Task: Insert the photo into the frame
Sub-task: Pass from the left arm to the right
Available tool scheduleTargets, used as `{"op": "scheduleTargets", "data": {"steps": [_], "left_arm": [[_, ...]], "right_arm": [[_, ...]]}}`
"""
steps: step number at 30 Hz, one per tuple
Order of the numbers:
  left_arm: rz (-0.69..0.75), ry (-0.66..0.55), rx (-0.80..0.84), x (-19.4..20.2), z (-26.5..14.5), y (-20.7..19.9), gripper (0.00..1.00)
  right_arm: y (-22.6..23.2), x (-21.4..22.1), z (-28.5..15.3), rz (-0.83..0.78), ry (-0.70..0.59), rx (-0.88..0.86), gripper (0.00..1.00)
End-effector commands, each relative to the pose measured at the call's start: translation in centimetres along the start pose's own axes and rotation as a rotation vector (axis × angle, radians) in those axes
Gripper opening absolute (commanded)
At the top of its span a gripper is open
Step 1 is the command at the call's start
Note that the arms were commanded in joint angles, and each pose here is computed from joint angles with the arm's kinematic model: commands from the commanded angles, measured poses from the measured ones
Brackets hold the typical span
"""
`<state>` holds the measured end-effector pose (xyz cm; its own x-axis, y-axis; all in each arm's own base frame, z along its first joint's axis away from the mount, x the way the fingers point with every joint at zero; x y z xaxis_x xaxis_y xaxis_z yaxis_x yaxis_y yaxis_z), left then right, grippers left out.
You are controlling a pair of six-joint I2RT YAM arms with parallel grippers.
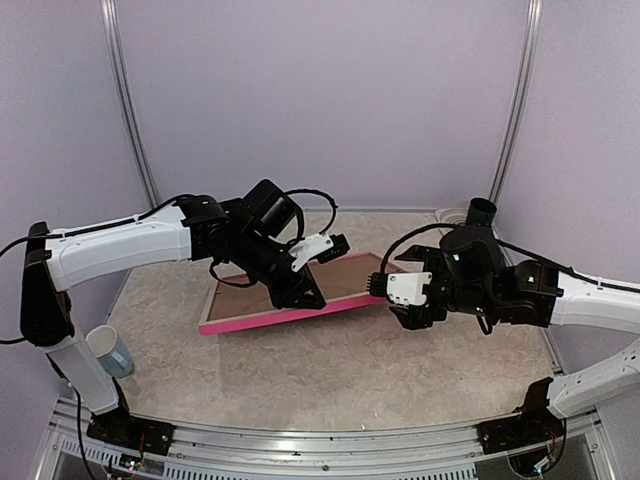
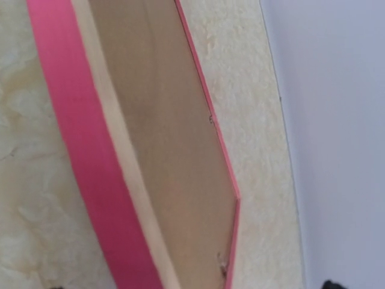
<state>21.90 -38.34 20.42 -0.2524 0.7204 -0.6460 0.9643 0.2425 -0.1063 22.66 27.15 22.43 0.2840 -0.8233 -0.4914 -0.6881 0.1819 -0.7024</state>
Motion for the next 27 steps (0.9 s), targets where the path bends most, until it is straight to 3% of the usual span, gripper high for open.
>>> {"op": "scheduleTargets", "data": {"steps": [1, 11, 14, 18, 24, 27], "left_arm": [[0.032, -0.082, 0.005, -2.5, -1.9, 0.1, 0.00], [0.035, -0.090, 0.002, -2.6, -2.4, 0.1, 0.00], [0.038, -0.096, 0.002, -2.7, -2.6, 0.0, 0.00], [0.040, -0.104, 0.004, -2.8, -2.8, -0.1, 0.00], [0.037, -0.107, 0.002, -2.7, -3.0, -0.1, 0.00], [0.035, -0.107, 0.006, -2.6, -2.9, -0.2, 0.00]], "right_arm": [[-0.9, -1.6, 0.2, -0.075, -0.057, 0.044, 0.90], [1.8, -1.3, 1.4, -0.122, -0.064, -0.069, 0.83], [1.7, -1.1, 1.8, -0.128, -0.055, -0.047, 0.82], [1.9, -0.5, 2.6, -0.145, -0.020, -0.040, 0.71], [2.4, 0.1, 3.7, -0.174, 0.008, -0.041, 0.69], [2.2, 0.4, 4.2, -0.189, 0.027, -0.012, 0.52]]}}
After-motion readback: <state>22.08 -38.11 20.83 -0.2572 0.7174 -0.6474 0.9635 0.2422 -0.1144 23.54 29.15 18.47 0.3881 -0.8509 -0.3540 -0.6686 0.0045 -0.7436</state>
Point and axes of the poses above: each gripper's point midway between its finger pads, its own z axis out along the fingers, its own y axis along the line the jaws close on, x = y × z, the point moved 1 cm from there along -z, back along the fingers, and after that the axes turned 3 degrees about z, right-handed, at the moved point
